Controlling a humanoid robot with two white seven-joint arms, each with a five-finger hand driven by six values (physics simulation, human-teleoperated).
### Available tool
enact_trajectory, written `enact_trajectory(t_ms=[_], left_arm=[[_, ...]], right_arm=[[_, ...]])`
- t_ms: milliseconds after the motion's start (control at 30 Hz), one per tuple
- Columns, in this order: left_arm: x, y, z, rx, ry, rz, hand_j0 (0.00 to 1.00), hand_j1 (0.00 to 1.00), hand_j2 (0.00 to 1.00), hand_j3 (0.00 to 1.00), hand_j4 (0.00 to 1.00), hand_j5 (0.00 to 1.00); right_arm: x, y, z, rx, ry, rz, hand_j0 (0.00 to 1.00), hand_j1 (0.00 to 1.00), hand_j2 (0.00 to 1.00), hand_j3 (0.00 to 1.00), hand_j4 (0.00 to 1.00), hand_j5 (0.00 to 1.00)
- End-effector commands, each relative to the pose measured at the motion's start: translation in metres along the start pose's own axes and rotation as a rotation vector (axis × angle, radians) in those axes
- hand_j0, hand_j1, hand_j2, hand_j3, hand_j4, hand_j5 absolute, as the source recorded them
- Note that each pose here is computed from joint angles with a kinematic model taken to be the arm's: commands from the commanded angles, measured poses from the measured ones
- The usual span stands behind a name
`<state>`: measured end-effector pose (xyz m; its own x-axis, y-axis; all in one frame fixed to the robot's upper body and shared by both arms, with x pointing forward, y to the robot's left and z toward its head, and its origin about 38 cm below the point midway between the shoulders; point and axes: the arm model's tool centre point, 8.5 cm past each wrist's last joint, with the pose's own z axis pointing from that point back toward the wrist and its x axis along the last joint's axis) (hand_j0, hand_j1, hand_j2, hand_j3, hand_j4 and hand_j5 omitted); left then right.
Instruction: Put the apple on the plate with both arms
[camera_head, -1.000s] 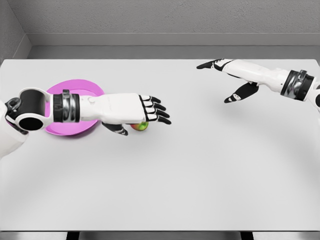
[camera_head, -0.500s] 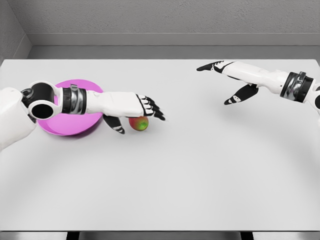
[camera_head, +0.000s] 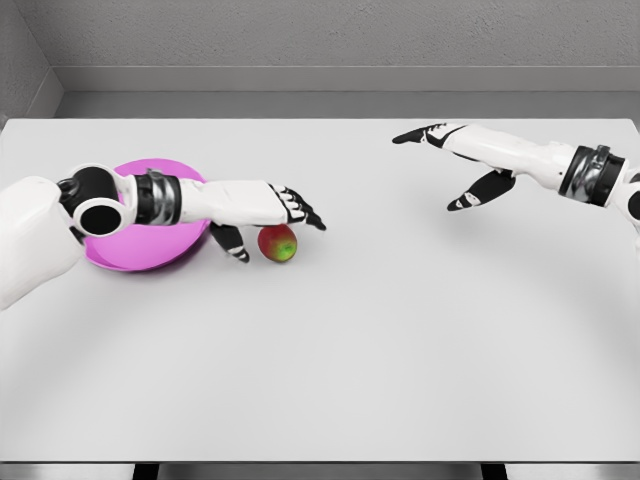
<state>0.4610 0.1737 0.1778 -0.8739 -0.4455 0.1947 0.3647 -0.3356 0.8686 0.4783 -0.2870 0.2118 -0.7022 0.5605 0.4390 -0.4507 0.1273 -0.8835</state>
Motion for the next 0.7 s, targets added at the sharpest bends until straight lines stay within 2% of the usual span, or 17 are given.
enact_trajectory(t_ms=[0, 667], left_arm=[[-0.0044, -0.0015, -0.0073, 0.002, 0.018, 0.025, 0.98, 0.98, 0.98, 0.98, 0.98, 0.98], [-0.0061, -0.009, -0.012, -0.042, 0.044, -0.023, 0.89, 0.89, 0.89, 0.89, 0.89, 0.89]], right_arm=[[0.0003, -0.0005, -0.0004, -0.006, -0.003, -0.007, 1.0, 1.0, 1.0, 1.0, 1.0, 1.0], [0.0011, -0.0038, 0.0004, -0.012, -0.003, -0.002, 1.0, 1.0, 1.0, 1.0, 1.0, 1.0]])
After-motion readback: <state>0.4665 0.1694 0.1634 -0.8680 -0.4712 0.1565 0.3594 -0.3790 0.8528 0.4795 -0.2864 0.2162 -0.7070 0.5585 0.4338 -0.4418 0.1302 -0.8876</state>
